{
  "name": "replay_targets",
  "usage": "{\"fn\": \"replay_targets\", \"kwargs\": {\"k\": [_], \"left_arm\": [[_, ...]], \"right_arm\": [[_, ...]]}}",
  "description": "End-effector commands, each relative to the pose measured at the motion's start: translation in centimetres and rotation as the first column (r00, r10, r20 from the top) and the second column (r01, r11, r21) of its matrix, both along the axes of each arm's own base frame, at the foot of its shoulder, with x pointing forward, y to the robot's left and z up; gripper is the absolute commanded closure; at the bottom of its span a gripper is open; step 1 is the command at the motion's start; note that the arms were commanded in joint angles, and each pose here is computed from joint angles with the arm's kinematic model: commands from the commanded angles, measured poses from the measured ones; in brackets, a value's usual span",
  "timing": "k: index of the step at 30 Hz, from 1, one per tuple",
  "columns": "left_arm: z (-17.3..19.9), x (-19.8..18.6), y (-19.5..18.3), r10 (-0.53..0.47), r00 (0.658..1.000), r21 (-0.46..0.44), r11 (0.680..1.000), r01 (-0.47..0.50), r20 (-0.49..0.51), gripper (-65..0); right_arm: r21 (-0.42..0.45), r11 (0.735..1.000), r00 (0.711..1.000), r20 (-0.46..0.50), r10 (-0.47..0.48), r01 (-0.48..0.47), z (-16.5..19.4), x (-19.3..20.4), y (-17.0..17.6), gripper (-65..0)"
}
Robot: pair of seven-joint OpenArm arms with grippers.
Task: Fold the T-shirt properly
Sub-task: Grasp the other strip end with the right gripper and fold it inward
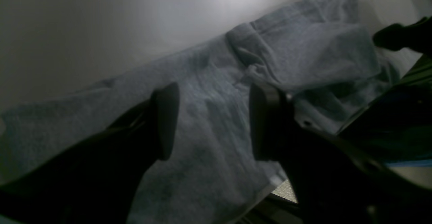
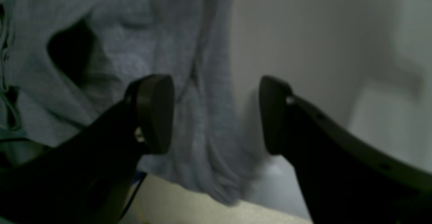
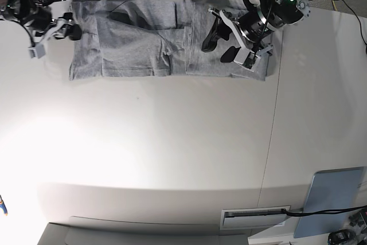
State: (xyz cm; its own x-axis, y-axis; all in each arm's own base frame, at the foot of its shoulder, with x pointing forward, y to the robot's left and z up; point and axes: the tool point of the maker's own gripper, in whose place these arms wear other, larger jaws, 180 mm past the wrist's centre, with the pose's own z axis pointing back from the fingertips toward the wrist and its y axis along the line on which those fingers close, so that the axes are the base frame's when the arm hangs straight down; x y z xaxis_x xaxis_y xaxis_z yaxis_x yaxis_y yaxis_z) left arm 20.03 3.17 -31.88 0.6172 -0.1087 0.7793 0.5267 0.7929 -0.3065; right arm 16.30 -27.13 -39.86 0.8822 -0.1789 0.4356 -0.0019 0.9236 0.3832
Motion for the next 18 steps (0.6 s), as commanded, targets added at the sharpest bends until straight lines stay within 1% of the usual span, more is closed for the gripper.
{"fn": "replay_targets", "kwargs": {"k": [1,10,14,15,16,18], "left_arm": [[1.1,0.3,-0.3,-0.004,0.999,-0.026,1.000,0.005,0.037,-33.9],[1.1,0.3,-0.3,-0.004,0.999,-0.025,1.000,0.005,0.037,-33.9],[1.0,0.3,-0.3,-0.004,0.999,-0.025,1.000,0.005,0.036,-33.9],[1.0,0.3,-0.3,-0.004,0.999,-0.025,1.000,0.005,0.036,-33.9],[1.0,0.3,-0.3,-0.004,0.999,-0.025,1.000,0.005,0.037,-33.9],[1.0,0.2,-0.3,-0.006,0.999,-0.025,1.000,0.006,0.036,-33.9]], "right_arm": [[-0.008,1.000,1.000,0.006,0.019,-0.019,0.3,0.4,-0.1,-38.7],[0.057,0.994,0.995,-0.037,0.092,-0.090,-1.5,0.1,3.7,-38.6],[0.065,0.993,0.994,-0.039,0.104,-0.101,-1.6,0.1,4.2,-37.9],[0.064,0.993,0.994,-0.033,0.101,-0.099,-1.6,0.2,4.2,-35.9],[0.064,0.993,0.995,-0.026,0.098,-0.096,-1.5,0.3,4.1,-31.9],[0.063,0.994,0.996,-0.016,0.093,-0.092,-1.4,0.5,4.1,-21.4]]}}
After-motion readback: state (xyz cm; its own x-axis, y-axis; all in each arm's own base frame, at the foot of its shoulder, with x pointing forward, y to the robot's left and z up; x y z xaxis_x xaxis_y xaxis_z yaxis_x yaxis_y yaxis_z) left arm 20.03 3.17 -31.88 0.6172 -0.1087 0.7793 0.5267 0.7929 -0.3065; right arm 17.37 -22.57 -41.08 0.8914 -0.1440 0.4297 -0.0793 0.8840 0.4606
